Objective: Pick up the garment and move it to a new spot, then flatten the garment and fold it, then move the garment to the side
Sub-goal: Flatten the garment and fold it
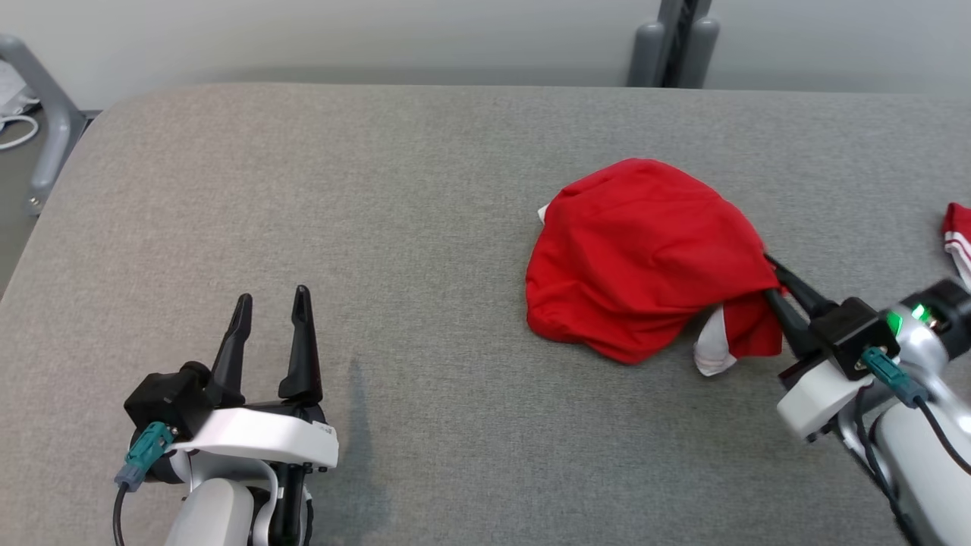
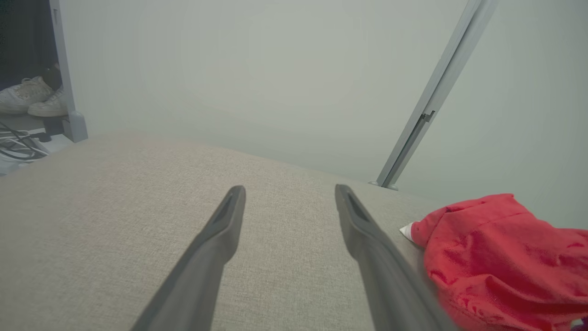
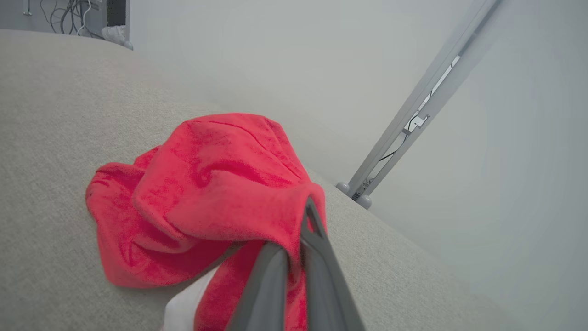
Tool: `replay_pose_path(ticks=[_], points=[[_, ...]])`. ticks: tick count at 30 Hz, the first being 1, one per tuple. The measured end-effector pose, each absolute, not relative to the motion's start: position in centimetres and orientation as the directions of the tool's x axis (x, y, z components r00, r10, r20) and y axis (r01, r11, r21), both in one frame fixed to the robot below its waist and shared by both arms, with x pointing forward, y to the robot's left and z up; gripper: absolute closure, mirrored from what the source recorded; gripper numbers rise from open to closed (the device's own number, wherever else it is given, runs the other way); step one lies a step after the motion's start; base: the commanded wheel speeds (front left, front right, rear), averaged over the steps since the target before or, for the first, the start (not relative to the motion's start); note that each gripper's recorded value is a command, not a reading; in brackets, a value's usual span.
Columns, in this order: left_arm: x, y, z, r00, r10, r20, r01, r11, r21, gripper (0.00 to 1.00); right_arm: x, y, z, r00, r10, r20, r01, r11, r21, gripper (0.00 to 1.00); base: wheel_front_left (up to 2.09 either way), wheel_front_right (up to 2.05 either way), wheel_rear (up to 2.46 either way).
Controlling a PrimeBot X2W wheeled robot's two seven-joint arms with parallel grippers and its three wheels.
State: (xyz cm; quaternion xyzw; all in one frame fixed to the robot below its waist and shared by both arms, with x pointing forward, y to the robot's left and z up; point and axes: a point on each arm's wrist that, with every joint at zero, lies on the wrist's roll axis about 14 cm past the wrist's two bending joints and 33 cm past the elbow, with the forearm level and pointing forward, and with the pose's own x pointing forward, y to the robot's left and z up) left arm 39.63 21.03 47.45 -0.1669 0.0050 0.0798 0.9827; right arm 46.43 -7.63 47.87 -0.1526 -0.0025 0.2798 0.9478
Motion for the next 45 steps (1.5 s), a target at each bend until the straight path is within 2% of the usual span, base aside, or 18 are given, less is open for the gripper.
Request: replay_pose_path(ticks=[6, 8, 11, 16, 20, 25, 28, 29, 30, 36, 40, 45], points=[[40.0, 19.6, 47.9, 0.993, 0.12, -0.024, -0.121, 0.931, -0.344, 0.0, 46.2, -9.1, 51.0, 0.792, 0.594, -0.142, -0.557, 0.605, -0.569, 1.0, 0.0, 0.0, 0.0], [40.1, 19.2, 48.0, 0.994, 0.11, -0.022, -0.11, 0.93, -0.35, 0.0, 45.9, -9.7, 51.5, 0.787, 0.593, -0.172, -0.557, 0.56, -0.613, 1.0, 0.0, 0.0, 0.0], [39.9, 18.7, 47.9, 0.995, 0.096, -0.026, -0.099, 0.931, -0.351, 0.0, 45.4, -10.8, 51.3, 0.789, 0.574, -0.217, -0.566, 0.544, -0.619, 1.0, 0.0, 0.0, 0.0], [39.7, 18.6, 47.9, 0.995, 0.093, -0.027, -0.097, 0.93, -0.355, 0.0, 43.1, -13.0, 47.7, 0.783, 0.52, -0.34, -0.617, 0.587, -0.524, 1.0, 0.0, 0.0, 0.0], [39.6, 18.7, 47.5, 0.995, 0.095, -0.037, -0.102, 0.932, -0.349, 0.0, 38.6, -11.4, 43.7, 0.703, 0.565, -0.432, -0.708, 0.615, -0.347, 1.0, 0.0, 0.0, 0.0], [39.9, 18.4, 47.2, 0.996, 0.081, -0.042, -0.091, 0.937, -0.337, 0.0, 33.9, -11.1, 39.6, 0.608, 0.553, -0.57, -0.752, 0.631, -0.19, 1.0, 0.0, 0.0, 0.0], [40.1, 18.0, 46.9, 0.997, 0.065, -0.048, -0.077, 0.942, -0.328, 0.0, 32.9, -11.0, 38.7, 0.587, 0.545, -0.599, -0.747, 0.651, -0.139, 1.0, 0.0, 0.0, 0.0], [40.2, 17.8, 46.9, 0.997, 0.06, -0.049, -0.073, 0.942, -0.326, 0.0, 33.1, -11.0, 38.9, 0.595, 0.544, -0.592, -0.733, 0.669, -0.123, 0.74, 0.0, 0.0, 0.0], [40.3, 17.6, 46.8, 0.997, 0.054, -0.05, -0.067, 0.944, -0.323, 0.0, 33.4, -11.0, 39.1, 0.608, 0.541, -0.58, -0.719, 0.685, -0.115, 0.0, 0.0, 0.0, 0.0], [40.8, 17.3, 46.8, 0.998, 0.038, -0.048, -0.051, 0.946, -0.319, 0.0, 37.1, -11.6, 42.7, 0.72, 0.527, -0.453, -0.632, 0.767, -0.113, 0.0, 0.0, 0.0, 0.0], [41.1, 16.7, 46.8, 0.999, 0.013, -0.044, -0.025, 0.957, -0.29, 0.0, 40.2, -13.2, 45.7, 0.805, 0.479, -0.351, -0.561, 0.806, -0.188, 0.0, 0.0, 0.0, 0.0], [41.8, 16.5, 48.0, 1.0, 0.006, -0.008, -0.009, 0.955, -0.296, 0.0, 42.1, -14.0, 48.3, 0.866, 0.442, -0.232, -0.487, 0.852, -0.195, 0.0, 0.0, 0.0, 0.0]])
